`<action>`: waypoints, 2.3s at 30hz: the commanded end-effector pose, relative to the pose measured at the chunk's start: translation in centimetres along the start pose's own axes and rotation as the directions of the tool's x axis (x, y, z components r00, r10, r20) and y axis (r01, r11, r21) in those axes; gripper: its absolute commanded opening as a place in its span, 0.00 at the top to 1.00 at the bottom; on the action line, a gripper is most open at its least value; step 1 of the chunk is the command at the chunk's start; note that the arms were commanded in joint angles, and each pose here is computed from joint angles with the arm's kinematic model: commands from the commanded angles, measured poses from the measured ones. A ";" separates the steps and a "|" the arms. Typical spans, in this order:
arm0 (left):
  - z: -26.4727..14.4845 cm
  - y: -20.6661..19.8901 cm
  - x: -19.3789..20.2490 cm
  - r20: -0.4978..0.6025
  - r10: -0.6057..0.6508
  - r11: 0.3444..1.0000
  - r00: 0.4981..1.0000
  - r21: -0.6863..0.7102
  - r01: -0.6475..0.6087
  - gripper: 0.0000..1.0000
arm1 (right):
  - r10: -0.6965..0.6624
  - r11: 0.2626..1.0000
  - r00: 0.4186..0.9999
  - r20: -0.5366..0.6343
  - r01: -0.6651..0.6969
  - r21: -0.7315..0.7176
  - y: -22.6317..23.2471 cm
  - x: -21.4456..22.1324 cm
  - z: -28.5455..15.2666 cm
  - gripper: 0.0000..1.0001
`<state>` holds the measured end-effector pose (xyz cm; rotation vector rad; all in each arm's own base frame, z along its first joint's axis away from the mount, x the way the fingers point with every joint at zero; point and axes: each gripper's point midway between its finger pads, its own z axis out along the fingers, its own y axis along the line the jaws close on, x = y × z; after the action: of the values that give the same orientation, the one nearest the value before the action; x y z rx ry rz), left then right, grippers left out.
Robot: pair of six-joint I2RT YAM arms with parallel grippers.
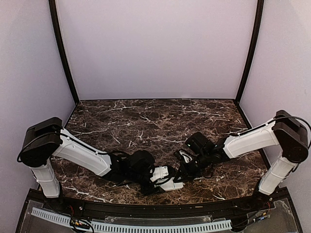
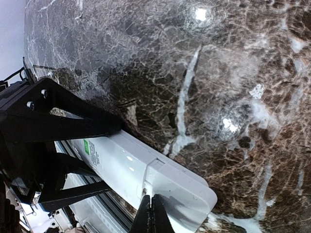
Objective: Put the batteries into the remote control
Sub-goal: Load the battery cover onto the remote control without the battery cover.
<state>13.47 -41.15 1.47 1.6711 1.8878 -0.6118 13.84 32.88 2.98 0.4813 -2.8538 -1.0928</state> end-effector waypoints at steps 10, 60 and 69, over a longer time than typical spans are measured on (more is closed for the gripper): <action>-0.3 -1.7 6.9 -0.225 -0.005 0.999 0.974 0.036 0.014 0.27 | -0.030 0.998 0.999 -0.013 0.030 0.058 1.0 -0.6 -1.2 1.00; -5.2 -1.6 10.2 -0.227 -0.500 0.861 0.836 -0.234 0.451 0.98 | 0.056 0.787 0.995 0.077 -0.092 0.610 -6.6 3.0 -2.6 1.00; -5.1 -1.8 10.2 -0.233 -0.494 0.865 0.838 -0.228 0.446 0.99 | 0.057 0.777 0.997 0.059 -0.081 0.624 -6.8 3.5 -2.3 1.00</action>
<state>12.10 -33.53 1.54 1.1371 2.4021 -0.5044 14.09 27.70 1.62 0.3565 -3.2282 -0.2724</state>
